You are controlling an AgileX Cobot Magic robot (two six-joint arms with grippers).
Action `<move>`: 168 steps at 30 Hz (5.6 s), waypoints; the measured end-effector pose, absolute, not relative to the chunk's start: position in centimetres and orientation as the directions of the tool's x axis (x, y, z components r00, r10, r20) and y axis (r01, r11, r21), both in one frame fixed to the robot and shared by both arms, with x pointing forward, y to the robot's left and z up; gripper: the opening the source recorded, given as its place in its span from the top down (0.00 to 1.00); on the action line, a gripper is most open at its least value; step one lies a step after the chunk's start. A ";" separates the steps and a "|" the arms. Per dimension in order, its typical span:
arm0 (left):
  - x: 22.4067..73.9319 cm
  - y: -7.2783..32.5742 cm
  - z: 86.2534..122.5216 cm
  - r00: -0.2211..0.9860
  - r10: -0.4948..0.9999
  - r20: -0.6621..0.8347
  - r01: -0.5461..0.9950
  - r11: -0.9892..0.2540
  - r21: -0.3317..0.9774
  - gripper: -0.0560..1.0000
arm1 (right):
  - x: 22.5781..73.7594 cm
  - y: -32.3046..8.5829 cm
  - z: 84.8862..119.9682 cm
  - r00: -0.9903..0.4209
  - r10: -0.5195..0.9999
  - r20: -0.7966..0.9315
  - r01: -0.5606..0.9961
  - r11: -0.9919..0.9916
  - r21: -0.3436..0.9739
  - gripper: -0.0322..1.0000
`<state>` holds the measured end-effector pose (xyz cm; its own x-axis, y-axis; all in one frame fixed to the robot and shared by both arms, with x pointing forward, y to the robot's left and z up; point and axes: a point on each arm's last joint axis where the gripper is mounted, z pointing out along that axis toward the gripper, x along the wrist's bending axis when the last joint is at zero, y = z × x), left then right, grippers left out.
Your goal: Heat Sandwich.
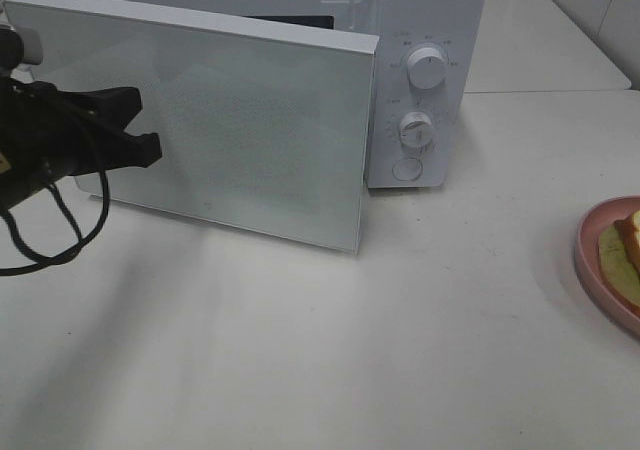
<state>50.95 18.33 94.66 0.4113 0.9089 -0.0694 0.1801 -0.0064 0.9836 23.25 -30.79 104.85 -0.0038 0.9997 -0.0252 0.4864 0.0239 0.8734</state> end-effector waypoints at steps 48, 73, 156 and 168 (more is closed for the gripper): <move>58.3 3.8 93.3 0.514 0.849 -0.121 0.264 -0.022 0.964 0.95 | 23.2 -30.8 104.9 -0.004 1.000 -0.024 0.486 0.023 0.873 0.24; 58.3 3.8 93.6 0.521 0.845 -0.116 0.280 -0.041 0.959 0.95 | 23.2 -30.8 104.9 -0.004 1.000 -0.024 0.486 0.023 0.873 0.24; 39.8 30.7 103.8 -0.054 0.998 -0.042 0.969 0.063 0.238 0.04 | 23.2 -30.8 104.9 -0.004 1.000 -0.024 0.486 0.023 0.873 0.24; 33.2 30.3 104.3 -0.047 0.998 -0.041 0.879 0.061 0.472 0.04 | 23.2 -30.8 104.9 -0.004 1.000 -0.024 0.486 0.023 0.873 0.24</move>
<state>33.18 30.31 104.31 -0.0473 0.9980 -0.0408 0.8792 0.0610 0.4725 23.25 -30.78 104.85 -0.0044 0.9997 -0.0244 0.4865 0.0234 0.8734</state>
